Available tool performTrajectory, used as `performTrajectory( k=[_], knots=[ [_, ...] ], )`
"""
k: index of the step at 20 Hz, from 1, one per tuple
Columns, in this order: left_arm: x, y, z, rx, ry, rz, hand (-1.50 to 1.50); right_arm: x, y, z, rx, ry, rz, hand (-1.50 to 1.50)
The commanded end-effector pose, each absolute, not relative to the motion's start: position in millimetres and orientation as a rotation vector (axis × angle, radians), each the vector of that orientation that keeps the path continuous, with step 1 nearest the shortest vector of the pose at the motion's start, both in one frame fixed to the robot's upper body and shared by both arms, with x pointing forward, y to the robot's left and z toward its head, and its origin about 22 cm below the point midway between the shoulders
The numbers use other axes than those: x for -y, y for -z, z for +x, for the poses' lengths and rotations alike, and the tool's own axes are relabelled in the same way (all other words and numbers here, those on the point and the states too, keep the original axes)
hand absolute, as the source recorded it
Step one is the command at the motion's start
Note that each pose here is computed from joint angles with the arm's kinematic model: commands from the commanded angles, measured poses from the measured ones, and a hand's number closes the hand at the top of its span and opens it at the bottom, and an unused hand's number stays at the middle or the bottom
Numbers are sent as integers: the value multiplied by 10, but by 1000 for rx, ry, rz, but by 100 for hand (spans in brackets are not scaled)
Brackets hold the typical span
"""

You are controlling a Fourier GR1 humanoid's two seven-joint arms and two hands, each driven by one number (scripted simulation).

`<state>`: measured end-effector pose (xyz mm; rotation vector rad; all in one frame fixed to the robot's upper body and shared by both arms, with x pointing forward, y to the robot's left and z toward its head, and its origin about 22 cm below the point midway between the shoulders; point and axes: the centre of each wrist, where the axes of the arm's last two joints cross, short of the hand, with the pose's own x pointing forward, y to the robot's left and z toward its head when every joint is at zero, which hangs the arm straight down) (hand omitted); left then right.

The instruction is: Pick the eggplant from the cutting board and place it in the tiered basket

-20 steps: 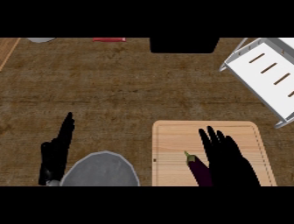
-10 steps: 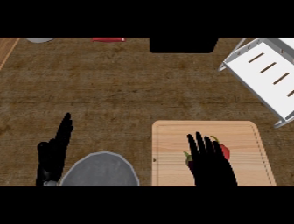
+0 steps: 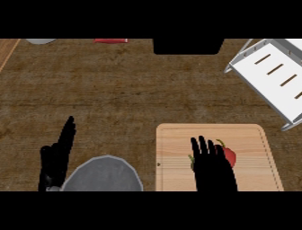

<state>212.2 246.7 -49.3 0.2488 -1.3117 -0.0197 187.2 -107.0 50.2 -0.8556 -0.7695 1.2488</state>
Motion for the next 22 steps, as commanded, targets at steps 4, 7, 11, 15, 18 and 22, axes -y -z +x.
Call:
performTrajectory(
  k=[4,7,11,15,18,22],
  knots=[
    [-2376,563,2114,1297,28,258,0,1051,-446,2026,527,-1257,-936,-150],
    [-2522,566,2012,1303,38,261,0,1130,-429,1924,508,-1238,-919,-150],
    [-2361,517,2121,1286,4,258,0,1033,-325,2040,478,-1231,-895,-150],
    [-2600,529,2028,1301,23,260,0,1074,-372,1997,482,-1220,-884,-150],
    [-2615,567,2145,1293,15,252,0,1252,-325,2015,458,-1234,-881,-150],
    [-2393,492,2196,1298,9,249,0,1188,-162,2053,497,-1226,-881,150]
  ],
)
